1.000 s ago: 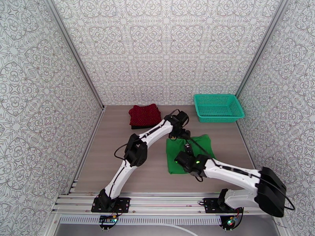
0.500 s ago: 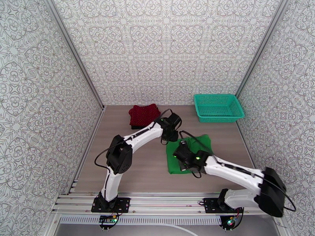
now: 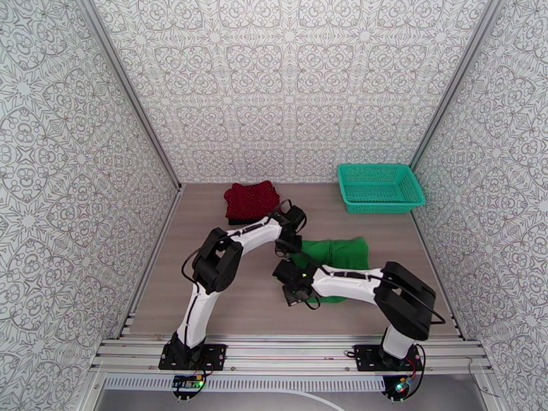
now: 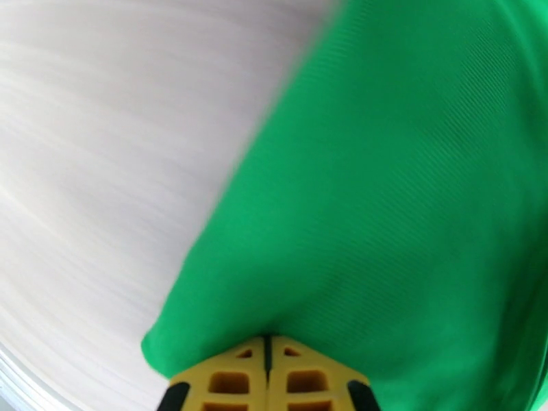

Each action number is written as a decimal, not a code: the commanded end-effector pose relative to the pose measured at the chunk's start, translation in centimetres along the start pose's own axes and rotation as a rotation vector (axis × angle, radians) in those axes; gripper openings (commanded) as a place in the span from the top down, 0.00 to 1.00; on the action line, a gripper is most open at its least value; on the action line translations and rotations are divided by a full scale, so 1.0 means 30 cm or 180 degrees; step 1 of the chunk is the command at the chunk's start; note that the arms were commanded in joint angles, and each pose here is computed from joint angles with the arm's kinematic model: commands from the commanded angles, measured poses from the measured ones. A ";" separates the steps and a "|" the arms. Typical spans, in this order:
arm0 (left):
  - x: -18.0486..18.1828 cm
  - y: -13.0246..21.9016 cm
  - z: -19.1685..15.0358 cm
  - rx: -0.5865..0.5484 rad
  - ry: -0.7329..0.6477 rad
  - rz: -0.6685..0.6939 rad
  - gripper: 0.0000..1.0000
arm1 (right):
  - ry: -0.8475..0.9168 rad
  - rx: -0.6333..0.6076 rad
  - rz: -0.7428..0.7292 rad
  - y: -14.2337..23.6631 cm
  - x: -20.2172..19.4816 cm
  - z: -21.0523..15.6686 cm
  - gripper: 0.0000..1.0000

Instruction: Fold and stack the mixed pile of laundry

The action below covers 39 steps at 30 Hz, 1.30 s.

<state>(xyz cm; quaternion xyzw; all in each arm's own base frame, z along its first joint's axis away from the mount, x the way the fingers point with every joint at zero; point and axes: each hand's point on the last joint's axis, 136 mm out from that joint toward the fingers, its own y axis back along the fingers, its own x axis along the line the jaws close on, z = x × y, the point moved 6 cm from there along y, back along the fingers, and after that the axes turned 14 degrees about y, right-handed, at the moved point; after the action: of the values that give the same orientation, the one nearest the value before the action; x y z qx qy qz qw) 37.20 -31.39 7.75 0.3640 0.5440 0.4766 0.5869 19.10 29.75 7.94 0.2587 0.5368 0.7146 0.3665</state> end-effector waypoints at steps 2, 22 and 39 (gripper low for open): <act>0.007 -0.126 0.038 0.0094 -0.0218 -0.0115 0.86 | 0.0226 0.0118 0.0086 -0.021 0.063 0.067 1.00; -0.081 0.404 0.327 -0.1070 -0.0399 -0.0722 0.20 | 0.0637 -0.0361 -0.0205 0.278 0.010 0.297 0.77; 0.174 0.331 -0.125 -0.0644 0.0835 -0.0418 0.93 | 0.0221 -0.0452 -0.0030 0.206 -0.568 0.347 0.58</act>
<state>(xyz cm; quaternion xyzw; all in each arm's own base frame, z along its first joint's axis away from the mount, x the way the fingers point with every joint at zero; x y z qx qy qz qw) 32.43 -22.37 17.07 0.2272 0.5481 0.5405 0.5965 33.41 20.79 19.34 0.2066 0.4891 0.7508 0.3929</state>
